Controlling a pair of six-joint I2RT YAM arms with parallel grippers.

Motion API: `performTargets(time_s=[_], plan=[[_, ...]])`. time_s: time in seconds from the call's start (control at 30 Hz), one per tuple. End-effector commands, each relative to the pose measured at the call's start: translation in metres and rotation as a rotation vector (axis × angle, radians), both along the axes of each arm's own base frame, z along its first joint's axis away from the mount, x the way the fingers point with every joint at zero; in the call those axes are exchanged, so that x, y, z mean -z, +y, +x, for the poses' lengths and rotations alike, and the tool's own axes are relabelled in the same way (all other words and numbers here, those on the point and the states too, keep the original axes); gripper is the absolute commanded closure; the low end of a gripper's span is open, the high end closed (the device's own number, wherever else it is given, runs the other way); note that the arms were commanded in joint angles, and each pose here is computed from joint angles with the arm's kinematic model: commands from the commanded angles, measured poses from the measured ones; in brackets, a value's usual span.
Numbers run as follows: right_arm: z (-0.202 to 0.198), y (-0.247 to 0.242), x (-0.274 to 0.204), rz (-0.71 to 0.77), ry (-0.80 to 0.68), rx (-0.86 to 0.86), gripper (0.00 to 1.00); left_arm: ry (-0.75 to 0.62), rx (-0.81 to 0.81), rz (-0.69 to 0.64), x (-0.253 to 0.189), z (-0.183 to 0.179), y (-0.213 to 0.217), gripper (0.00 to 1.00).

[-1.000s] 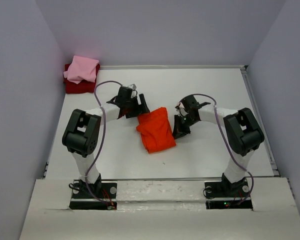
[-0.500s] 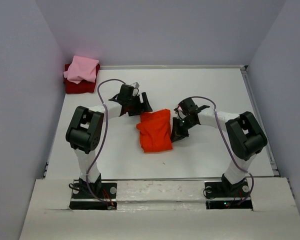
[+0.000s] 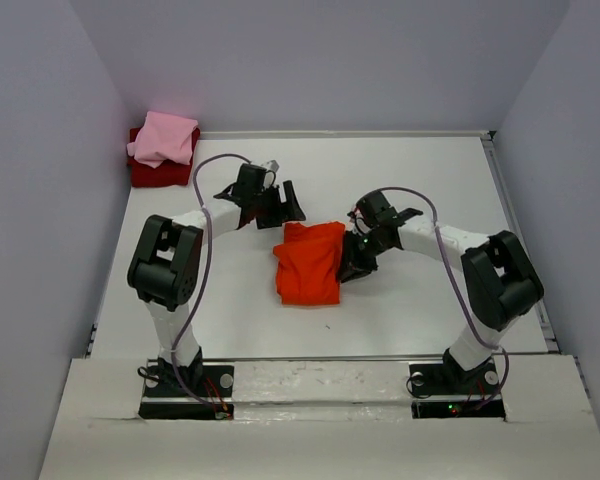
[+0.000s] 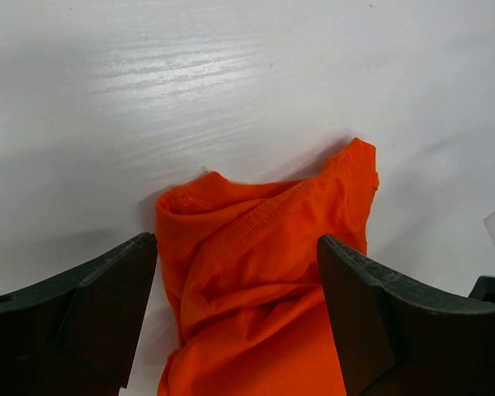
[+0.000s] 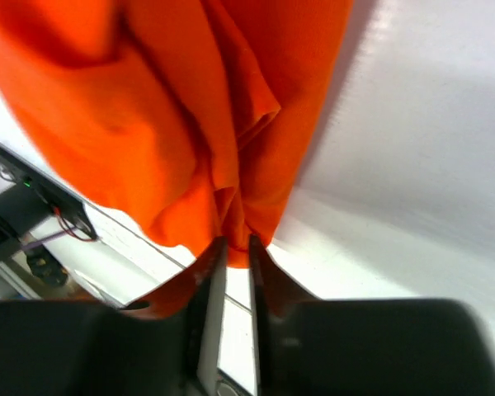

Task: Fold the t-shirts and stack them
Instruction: Smooth out wrinkles on the folded tshirt

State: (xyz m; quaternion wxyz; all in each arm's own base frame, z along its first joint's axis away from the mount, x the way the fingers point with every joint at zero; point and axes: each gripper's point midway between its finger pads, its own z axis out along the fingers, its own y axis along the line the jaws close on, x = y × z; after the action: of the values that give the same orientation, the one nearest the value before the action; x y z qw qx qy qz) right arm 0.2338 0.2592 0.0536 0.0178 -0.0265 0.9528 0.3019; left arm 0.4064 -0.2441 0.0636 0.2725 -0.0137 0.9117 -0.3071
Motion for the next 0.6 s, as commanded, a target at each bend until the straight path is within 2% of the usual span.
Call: performTargets(time_s=[0.0,0.03,0.1,0.13,0.2,0.33,0.57], plan=[[0.031,-0.017,-0.041,0.017,-0.132,0.054,0.7,-0.121,0.001,-0.035,-0.075,-0.001,0.017,0.13],[0.043,-0.03,-0.051,0.037,-0.165,0.086,0.64,-0.098,-0.006,-0.03,-0.071,-0.009,0.025,0.12],[0.053,-0.035,-0.067,0.089,-0.199,0.091,0.59,-0.12,-0.011,-0.063,-0.088,-0.02,0.034,0.12],[0.055,-0.034,-0.075,0.119,-0.217,0.068,0.54,-0.093,-0.027,-0.079,-0.082,-0.029,0.043,0.11],[0.063,-0.03,-0.086,0.16,-0.243,0.039,0.52,-0.112,-0.032,-0.118,-0.095,-0.041,0.049,0.1],[0.068,-0.017,-0.085,0.239,-0.239,-0.018,0.49,-0.082,-0.006,-0.227,-0.094,-0.072,0.044,0.09],[0.084,-0.005,-0.073,0.294,-0.256,-0.033,0.49,-0.006,0.0,-0.366,-0.055,-0.129,0.041,0.13]])
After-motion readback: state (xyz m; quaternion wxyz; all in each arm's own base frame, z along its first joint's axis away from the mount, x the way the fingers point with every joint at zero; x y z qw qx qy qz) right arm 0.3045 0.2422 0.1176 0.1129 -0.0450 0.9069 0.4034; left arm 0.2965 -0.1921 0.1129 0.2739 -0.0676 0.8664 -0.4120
